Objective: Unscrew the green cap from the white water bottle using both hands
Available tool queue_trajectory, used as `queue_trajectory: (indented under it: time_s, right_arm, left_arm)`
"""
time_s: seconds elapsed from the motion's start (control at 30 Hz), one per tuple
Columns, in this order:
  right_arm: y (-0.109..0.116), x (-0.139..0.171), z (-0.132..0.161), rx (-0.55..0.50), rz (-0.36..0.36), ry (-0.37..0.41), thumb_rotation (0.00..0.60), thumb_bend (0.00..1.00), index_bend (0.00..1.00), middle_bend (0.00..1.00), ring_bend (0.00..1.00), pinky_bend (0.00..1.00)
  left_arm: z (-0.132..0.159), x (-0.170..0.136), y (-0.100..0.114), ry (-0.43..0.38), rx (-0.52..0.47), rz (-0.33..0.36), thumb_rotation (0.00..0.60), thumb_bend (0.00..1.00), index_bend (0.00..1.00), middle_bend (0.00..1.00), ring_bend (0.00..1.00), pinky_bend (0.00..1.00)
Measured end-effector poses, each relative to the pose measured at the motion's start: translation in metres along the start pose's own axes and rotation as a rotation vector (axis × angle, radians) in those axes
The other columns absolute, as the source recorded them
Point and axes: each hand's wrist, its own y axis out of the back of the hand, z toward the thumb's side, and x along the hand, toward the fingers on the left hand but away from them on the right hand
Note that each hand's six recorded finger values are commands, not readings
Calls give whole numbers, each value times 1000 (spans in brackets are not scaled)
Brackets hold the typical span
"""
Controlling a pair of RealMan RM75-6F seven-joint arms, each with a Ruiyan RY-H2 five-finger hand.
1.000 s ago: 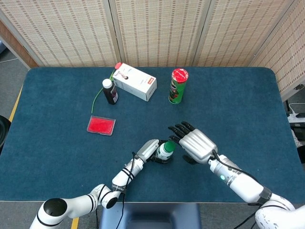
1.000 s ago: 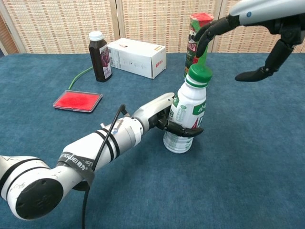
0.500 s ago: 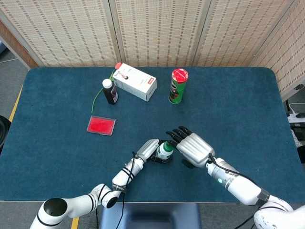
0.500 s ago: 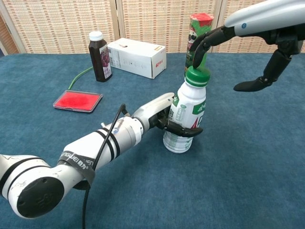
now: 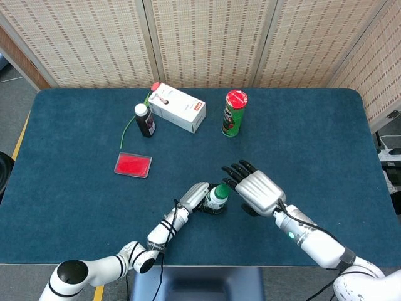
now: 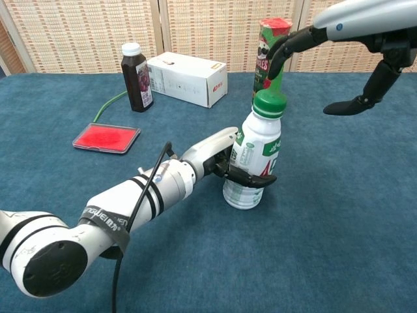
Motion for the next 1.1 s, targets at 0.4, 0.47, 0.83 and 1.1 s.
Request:
queue_trajectory:
  time_s: [0.4,0.47,0.83,1.1]
  right_arm:
    - [-5,-3,7,15,38,6,600,293,189,0,0,0]
    - [-6,-3,9,12,44,15,600,293,189,0,0,0]
    - [-6,-3,23,5,58,62,600,294,210,0,0,0]
    - [3,3,21,-14,11,69,600,294,208,0,0,0]
  left_arm:
    - [0,1,-2,5,0,-4,600,932,711,956,628,565]
    - [1,3,-3,1,3,-7,600,932,711,956,628,565]
    - [-1,5,0,9,10,0,600,932,711,956,628,565]
    - [-4,7,4,19,11,11,600,931,711,956,629,564]
